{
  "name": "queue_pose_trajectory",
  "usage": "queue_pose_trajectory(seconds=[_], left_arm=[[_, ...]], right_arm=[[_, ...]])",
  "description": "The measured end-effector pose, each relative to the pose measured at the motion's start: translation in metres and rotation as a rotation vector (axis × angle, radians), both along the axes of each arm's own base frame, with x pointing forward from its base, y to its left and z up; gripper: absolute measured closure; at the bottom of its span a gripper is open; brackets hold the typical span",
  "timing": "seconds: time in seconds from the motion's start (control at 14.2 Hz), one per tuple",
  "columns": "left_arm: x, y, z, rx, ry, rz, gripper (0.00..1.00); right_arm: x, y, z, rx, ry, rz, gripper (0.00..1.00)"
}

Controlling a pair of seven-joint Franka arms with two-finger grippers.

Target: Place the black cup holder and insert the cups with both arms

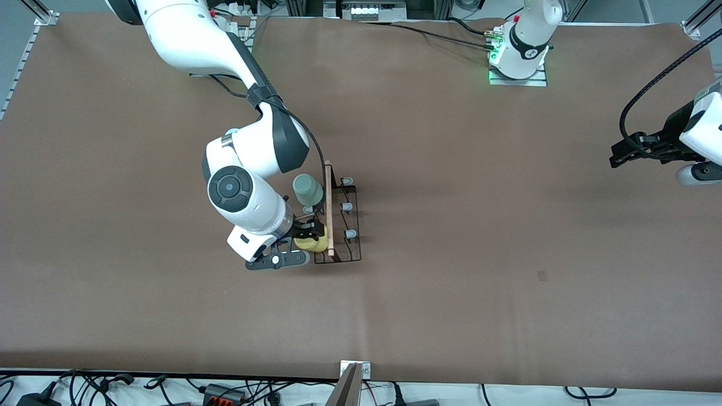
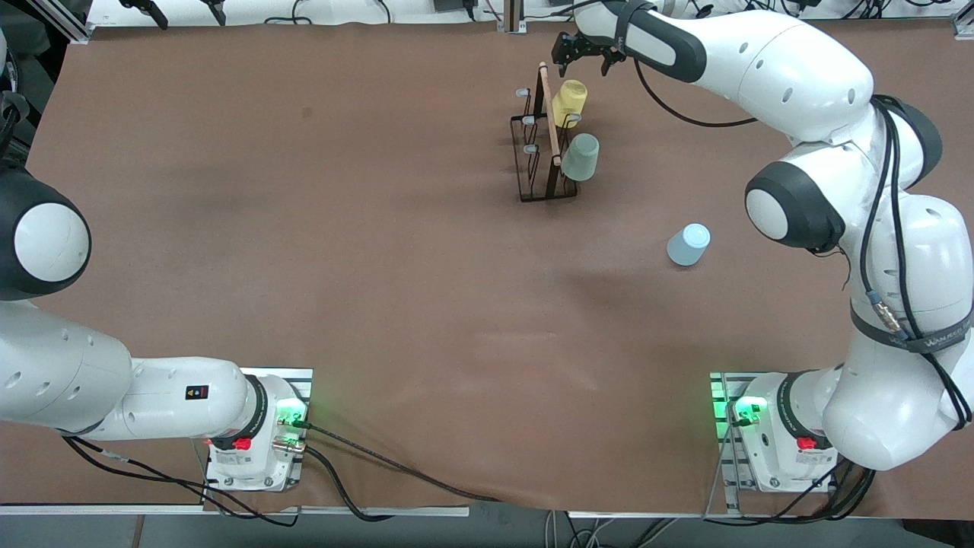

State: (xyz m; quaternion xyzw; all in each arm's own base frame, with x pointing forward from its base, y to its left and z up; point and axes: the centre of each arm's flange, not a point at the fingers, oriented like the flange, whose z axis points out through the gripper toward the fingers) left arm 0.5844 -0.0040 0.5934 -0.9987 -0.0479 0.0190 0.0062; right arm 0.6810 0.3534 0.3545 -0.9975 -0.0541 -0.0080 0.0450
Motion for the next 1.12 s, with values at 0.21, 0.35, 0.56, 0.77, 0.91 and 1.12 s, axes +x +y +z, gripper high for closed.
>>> queue_pose_trajectory(seconds=[0.21,0.35,0.56,0.77,0.91,1.12], left_arm=[[0.0,0.0,0.0,0.0,0.0,0.0,0.0],[0.0,0.0,0.0,0.0,0.0,0.0,0.0],[0.0,0.0,0.0,0.0,0.001,0.0,0.0],[0.0,0.0,0.0,0.0,0.001,0.0,0.0],[0.0,0.0,0.0,0.0,0.001,0.0,0.0],[0.0,0.0,0.0,0.0,0.001,0.0,0.0]], right_arm=[[0.008,-0.035,0.032,-0.055,-0.007,-0.039,0.0],[0.014,-0.067,0.065,-0.1,-0.029,-0.071,0.0],[0.019,-0.119,0.102,-0.15,-0.032,-0.092,0.0],[0.024,-0.173,0.124,-0.159,-0.009,-0.105,0.0],[0.029,-0.213,0.128,-0.158,0.003,-0.103,0.0],[0.035,-0.265,0.138,-0.113,0.009,-0.131,0.0]])
